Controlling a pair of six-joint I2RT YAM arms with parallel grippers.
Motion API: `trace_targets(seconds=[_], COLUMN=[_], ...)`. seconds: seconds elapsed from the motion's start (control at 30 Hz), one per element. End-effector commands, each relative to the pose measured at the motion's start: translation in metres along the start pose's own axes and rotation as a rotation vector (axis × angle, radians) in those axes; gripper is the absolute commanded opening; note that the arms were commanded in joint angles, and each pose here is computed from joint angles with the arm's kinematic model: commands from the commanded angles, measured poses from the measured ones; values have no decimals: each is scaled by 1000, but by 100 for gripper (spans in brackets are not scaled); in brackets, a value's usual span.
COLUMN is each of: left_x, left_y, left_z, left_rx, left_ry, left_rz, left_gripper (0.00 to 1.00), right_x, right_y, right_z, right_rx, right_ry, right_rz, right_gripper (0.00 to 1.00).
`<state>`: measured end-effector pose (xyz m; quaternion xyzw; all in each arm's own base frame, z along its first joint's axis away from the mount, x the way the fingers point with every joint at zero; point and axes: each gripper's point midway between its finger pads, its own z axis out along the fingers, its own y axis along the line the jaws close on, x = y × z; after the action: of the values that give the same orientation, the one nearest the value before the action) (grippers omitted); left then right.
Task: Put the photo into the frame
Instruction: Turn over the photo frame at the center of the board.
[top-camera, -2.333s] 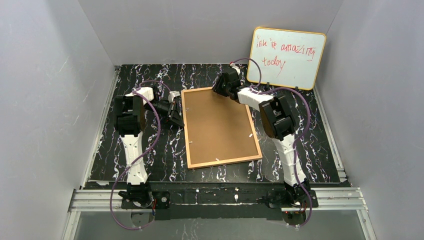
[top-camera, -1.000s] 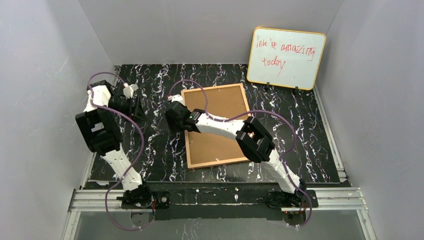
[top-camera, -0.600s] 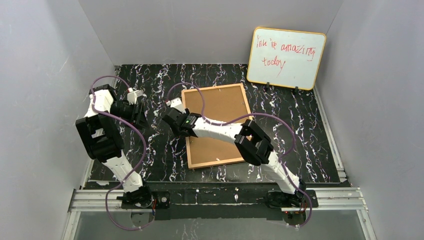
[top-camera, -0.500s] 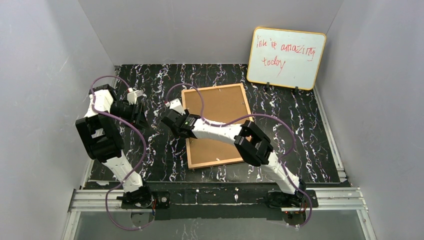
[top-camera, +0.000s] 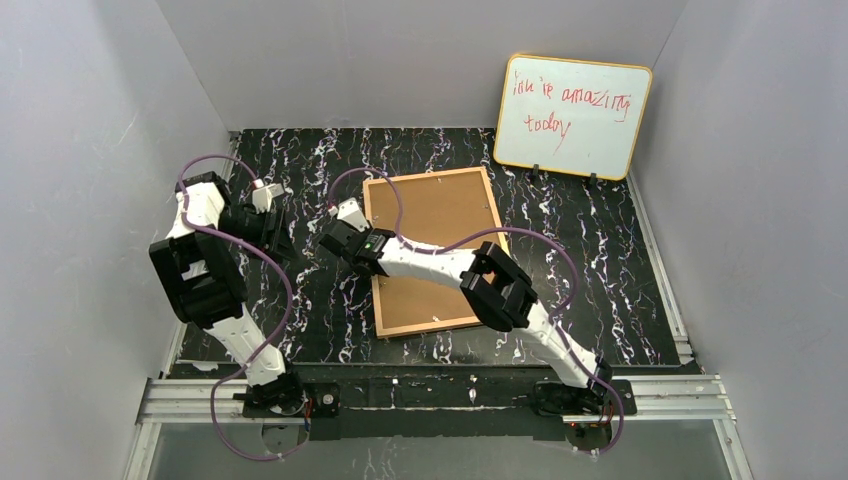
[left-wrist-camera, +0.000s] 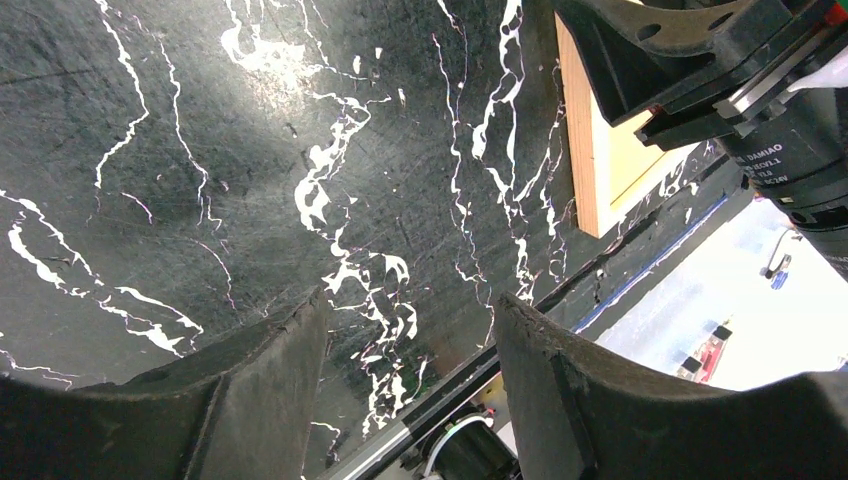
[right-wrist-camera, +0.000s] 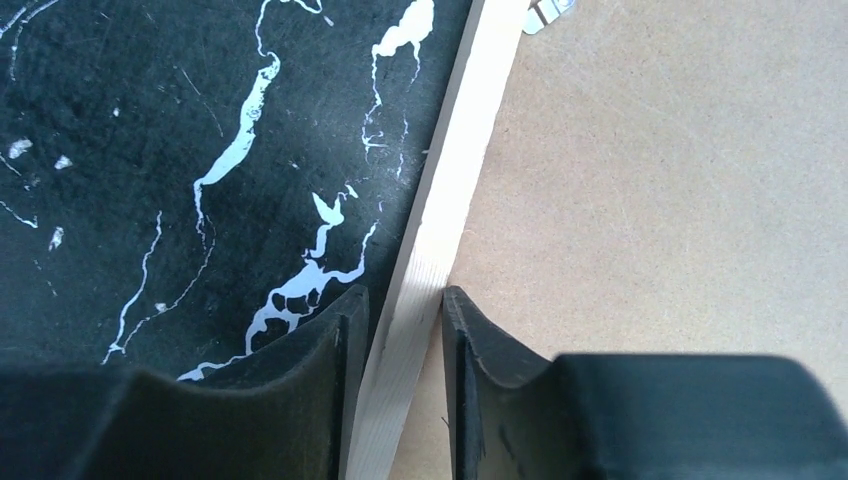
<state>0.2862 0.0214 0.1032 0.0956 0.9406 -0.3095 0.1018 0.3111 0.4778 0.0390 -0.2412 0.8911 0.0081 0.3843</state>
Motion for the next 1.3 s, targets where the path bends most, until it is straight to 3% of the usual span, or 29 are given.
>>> trace_targets(seconds=[0.0, 0.13, 0.3, 0.57, 0.93, 1.1, 1.27], left_x=[3, 4, 7, -1, -10, -27, -57], left_y=[-7, -7, -9, -13, -31, -48, -74], left_z=[-9, -10, -12, -24, -43, -59, -67], left_rx=[-16, -23, -25, 22, 56, 64, 44], left_ry=[-17, -16, -14, -53, -142, -218, -250], left_rz=[11, 6, 2, -42, -49, -39, 26], left_gripper=[59, 59, 59, 59, 57, 57, 55], right_x=[-7, -1, -24, -147, -258, -280, -270], right_y=[0, 5, 19, 30, -6, -26, -64], right_z=[4, 10, -2, -112, -243, -274, -279], right_rx=[15, 18, -58, -414, -911, -1038, -1155], right_ry=[-10, 20, 8, -151, -258, -280, -287], right_rz=[-5, -11, 63, 400, 811, 913, 1069], right_gripper=[39, 33, 1, 1, 1, 1, 1])
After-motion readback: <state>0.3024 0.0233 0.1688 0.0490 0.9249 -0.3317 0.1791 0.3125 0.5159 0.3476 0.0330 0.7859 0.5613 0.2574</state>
